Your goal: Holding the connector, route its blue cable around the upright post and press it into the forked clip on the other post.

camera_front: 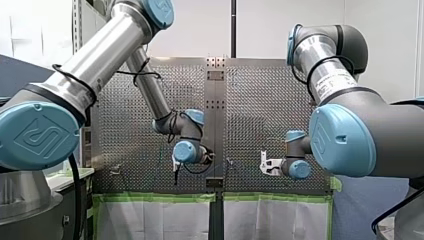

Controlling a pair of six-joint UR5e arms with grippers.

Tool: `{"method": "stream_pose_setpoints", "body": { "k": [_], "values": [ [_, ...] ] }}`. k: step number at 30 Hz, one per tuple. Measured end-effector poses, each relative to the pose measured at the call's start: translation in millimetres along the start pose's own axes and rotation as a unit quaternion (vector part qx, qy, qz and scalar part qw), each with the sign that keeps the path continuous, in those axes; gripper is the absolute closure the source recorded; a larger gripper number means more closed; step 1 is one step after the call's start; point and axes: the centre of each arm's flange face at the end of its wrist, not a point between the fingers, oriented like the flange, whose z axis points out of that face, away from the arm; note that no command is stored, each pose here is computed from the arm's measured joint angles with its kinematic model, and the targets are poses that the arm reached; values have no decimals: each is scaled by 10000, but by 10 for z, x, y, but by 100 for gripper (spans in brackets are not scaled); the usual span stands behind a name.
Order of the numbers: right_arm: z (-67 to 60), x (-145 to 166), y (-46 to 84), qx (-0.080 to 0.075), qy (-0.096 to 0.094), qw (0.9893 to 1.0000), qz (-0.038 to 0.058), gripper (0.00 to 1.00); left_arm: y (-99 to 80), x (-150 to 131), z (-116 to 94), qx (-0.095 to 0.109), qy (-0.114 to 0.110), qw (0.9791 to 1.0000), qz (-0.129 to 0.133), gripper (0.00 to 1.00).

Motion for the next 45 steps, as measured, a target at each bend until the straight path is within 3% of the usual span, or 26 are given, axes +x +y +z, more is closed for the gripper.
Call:
{"method": "stream_pose_setpoints", "body": {
  "k": [4,11,18,24,38,45],
  "values": [
    [-6,-5,-1,-1,-27,10000,12,100,9,-89,-89,39,-145,9997,-177,0],
    [-8,-7,-2,-2,-43,10000,21,100,29,-240,-242,164,-393,9988,-252,0],
    [-8,-8,-5,1,-44,10000,21,100,59,-394,-433,235,-661,9965,-459,0],
    [-7,-7,-5,1,-41,10000,20,100,122,-481,-623,233,-725,9952,-606,0],
    [-8,-8,-5,1,-45,10000,29,100,271,-625,-1131,213,-818,9941,-674,0],
    [-8,-8,-6,2,-45,10000,29,100,337,-687,-1375,236,-938,9923,-778,0]
  ]
}}
